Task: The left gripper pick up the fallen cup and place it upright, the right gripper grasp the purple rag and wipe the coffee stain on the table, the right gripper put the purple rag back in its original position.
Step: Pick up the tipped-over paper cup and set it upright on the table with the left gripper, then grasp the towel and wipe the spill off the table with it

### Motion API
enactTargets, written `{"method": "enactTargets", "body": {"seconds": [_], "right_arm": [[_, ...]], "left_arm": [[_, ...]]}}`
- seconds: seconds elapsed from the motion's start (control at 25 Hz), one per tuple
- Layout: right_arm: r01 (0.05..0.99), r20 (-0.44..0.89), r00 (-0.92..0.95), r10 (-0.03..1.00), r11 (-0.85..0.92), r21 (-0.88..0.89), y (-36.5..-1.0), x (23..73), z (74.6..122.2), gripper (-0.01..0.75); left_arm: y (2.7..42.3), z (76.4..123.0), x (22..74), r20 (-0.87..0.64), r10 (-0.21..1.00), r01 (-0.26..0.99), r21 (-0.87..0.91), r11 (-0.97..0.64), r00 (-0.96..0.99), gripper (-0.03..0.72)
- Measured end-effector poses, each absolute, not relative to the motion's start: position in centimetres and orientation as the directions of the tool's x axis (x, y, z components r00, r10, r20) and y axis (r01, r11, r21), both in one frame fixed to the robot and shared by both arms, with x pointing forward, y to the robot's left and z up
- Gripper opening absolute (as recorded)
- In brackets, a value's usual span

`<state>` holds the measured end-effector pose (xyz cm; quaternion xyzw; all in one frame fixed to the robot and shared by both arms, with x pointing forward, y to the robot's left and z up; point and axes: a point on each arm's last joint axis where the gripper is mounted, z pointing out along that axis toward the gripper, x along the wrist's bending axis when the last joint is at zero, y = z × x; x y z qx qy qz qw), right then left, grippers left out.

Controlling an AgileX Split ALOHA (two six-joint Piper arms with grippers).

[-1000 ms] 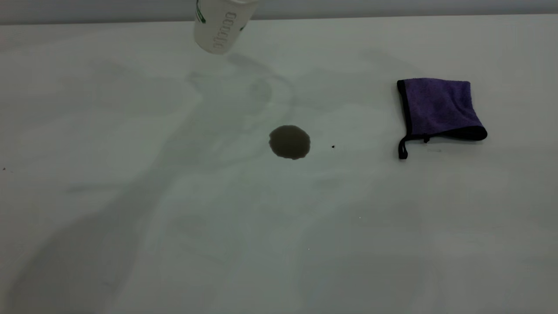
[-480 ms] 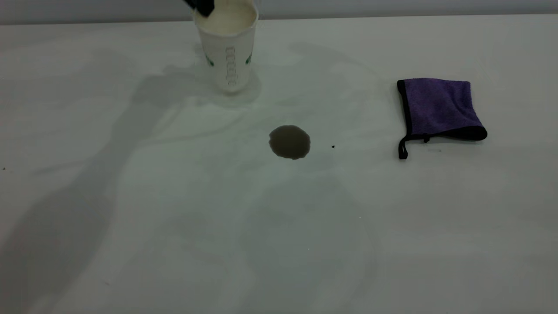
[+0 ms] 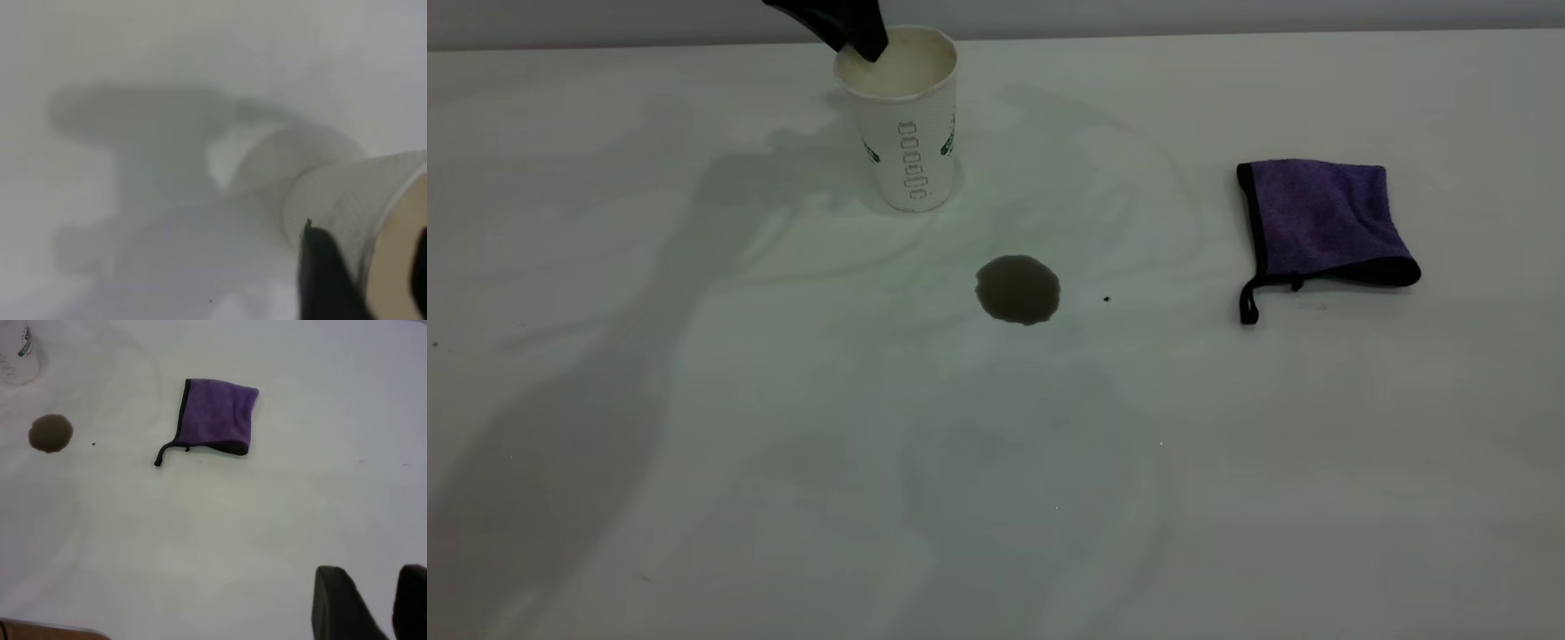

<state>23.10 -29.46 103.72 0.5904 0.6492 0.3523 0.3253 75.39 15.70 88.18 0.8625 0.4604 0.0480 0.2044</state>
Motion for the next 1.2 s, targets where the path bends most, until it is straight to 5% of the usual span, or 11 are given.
{"method": "enactTargets", "body": {"seconds": [0.12,0.24,0.64,1.2], "right_arm": [[0.537,-0.006,-0.091,0.996,0.055,0.842,-29.5,23.1,103.7,0.238],[0.537,-0.006,-0.091,0.996,0.055,0.842,-29.5,23.1,103.7,0.238],[0.537,-0.007,-0.091,0.996,0.055,0.842,-29.5,23.1,103.7,0.238],[0.537,-0.007,-0.091,0.996,0.055,0.842,-29.5,23.1,103.7,0.238]], "left_arm": [[15.7,91.0,75.0,-0.089,0.79,0.745,0.412,-0.525,0.606,0.632],[16.0,96.4,73.9,-0.07,0.773,0.72,0.425,-0.549,0.631,0.702],[19.3,111.8,67.7,0.07,0.885,0.78,0.445,-0.441,0.461,0.635],[22.9,115.2,56.1,0.081,0.945,0.863,0.387,-0.324,0.318,0.51]]}}
